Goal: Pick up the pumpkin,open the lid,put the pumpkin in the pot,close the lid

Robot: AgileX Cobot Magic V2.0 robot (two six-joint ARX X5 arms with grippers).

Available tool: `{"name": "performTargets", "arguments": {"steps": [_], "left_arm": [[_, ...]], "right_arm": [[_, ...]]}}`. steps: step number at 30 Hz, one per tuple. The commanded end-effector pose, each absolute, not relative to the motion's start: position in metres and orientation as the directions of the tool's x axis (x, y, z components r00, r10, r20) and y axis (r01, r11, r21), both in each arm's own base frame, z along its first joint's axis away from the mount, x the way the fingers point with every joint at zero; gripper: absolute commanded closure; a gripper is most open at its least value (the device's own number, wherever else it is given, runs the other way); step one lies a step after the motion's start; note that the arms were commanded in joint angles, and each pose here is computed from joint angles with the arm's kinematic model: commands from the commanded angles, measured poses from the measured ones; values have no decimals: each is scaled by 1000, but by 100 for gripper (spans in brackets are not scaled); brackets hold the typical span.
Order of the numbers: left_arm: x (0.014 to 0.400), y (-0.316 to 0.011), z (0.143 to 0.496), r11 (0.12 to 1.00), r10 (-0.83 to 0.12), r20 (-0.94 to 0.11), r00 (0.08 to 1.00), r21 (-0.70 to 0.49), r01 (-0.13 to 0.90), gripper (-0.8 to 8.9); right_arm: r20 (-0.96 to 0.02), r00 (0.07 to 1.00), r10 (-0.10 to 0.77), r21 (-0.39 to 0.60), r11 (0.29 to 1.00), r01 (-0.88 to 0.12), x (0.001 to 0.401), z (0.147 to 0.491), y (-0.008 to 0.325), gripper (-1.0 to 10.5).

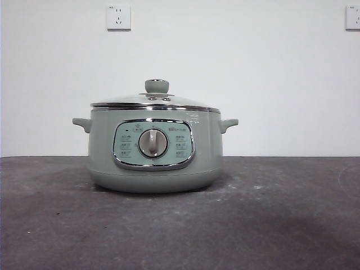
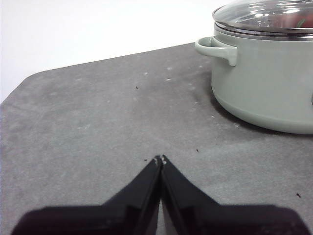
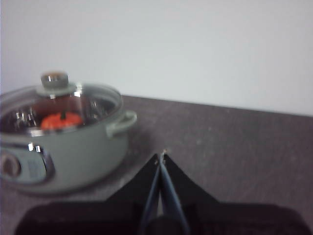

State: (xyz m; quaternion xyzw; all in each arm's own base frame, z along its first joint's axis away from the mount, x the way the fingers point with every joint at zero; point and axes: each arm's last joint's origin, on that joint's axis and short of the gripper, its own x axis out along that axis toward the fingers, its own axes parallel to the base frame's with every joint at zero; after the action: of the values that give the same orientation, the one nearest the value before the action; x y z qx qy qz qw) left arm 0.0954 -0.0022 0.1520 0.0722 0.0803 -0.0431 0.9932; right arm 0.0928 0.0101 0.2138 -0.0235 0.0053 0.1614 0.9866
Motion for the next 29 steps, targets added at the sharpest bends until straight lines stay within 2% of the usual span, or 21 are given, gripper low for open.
{"name": "performTargets", "arguments": {"steps": [1,10,14,18,29], "left_arm": [[96,-2,147,987,-78,-179,981,125,101,817],[96,-2,147,987,-78,-179,981,125,101,817],[96,-2,147,987,-78,-178,981,125,101,817],[96,-2,147,987,-78,-179,981,125,101,817],[96,-2,147,987,-78,-178,981,125,101,817]], "right_arm": [[-45,949,312,-39,949,-313,95,189,10,946],[-143,939,312,-2,949,-315,95,151,10,946],[-150,938,313,3,949,-316,95,150,10,946],[-146,938,314,51,949,-310,95,151,10,946],[-146,938,314,48,949,-310,95,151,10,946]]}}
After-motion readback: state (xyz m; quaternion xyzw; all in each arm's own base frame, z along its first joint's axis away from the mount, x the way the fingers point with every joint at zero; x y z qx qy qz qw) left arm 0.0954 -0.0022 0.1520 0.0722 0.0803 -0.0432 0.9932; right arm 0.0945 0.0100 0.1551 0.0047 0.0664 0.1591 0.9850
